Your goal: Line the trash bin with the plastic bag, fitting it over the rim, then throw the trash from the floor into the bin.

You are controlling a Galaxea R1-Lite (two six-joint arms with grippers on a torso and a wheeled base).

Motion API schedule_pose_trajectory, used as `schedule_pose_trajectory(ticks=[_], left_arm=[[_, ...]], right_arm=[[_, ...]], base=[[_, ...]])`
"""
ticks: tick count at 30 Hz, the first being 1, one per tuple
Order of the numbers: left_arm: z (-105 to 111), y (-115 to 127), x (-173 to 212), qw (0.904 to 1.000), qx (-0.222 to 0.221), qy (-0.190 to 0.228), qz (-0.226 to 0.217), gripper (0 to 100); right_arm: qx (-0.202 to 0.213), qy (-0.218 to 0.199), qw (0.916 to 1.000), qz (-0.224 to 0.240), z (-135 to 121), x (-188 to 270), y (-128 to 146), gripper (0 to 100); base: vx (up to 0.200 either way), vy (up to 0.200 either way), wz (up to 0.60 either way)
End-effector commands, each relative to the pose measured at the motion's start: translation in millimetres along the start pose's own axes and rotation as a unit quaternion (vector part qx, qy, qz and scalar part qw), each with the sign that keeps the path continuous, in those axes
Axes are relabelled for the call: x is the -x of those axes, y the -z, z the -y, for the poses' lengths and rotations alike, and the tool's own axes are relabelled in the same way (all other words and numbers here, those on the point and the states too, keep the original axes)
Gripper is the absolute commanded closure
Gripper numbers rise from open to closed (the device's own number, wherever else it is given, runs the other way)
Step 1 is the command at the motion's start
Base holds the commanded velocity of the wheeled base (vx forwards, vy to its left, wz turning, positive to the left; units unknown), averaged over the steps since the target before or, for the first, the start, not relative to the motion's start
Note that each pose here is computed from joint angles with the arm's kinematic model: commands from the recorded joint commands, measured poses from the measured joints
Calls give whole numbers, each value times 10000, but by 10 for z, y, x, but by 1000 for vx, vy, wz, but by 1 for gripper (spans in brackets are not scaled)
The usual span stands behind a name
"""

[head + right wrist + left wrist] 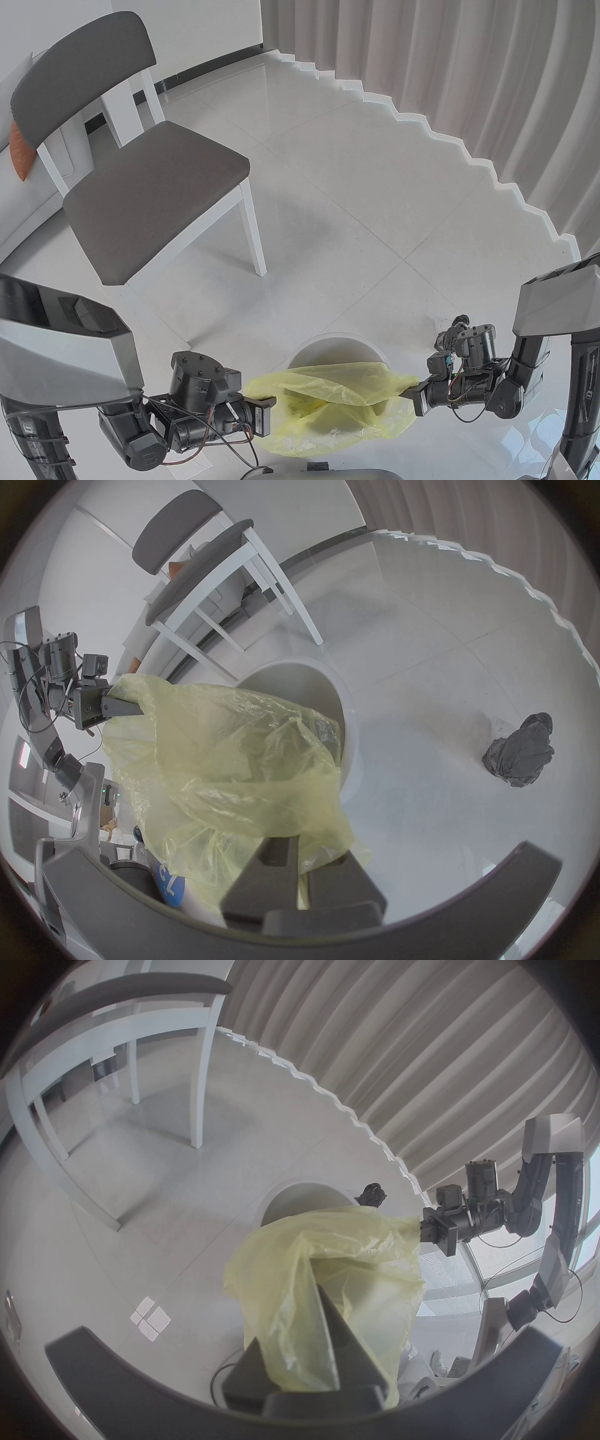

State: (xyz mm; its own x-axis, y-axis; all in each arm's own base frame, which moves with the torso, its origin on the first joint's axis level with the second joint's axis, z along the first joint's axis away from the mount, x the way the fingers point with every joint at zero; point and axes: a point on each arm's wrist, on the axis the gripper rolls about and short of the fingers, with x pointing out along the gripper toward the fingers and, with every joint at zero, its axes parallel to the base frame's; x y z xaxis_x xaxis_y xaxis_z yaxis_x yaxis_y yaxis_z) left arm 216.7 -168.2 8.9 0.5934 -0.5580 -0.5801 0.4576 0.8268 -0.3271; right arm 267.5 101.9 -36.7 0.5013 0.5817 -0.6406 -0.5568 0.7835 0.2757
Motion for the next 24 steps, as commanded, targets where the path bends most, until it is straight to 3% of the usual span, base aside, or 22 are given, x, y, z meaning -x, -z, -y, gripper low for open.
schedule_pose_trajectory(ticks=[1, 12, 19, 20, 24], left_arm=[[-59, 111, 75, 9998, 44, -93, -175, 100], [-162, 283, -260, 9999, -29, 20, 126, 100], [-178, 276, -237, 9999, -2, 25, 143, 100], [-173, 251, -227, 9998, -3, 37, 195, 100], [-151, 201, -194, 9995, -5, 164, 272, 100]], right_arm=[[-26, -18, 9999, -155, -14, -3, 76, 100], [-9, 60, 9999, -93, 141, -187, 57, 100], [53, 70, 9999, -82, 169, -227, 52, 100], [102, 76, 9999, -80, 171, -221, 51, 0], [126, 95, 9998, -129, 175, -184, 77, 0]], base=[[0, 0, 0], [0, 0, 0], [0, 0, 0], [0, 0, 0], [0, 0, 0]])
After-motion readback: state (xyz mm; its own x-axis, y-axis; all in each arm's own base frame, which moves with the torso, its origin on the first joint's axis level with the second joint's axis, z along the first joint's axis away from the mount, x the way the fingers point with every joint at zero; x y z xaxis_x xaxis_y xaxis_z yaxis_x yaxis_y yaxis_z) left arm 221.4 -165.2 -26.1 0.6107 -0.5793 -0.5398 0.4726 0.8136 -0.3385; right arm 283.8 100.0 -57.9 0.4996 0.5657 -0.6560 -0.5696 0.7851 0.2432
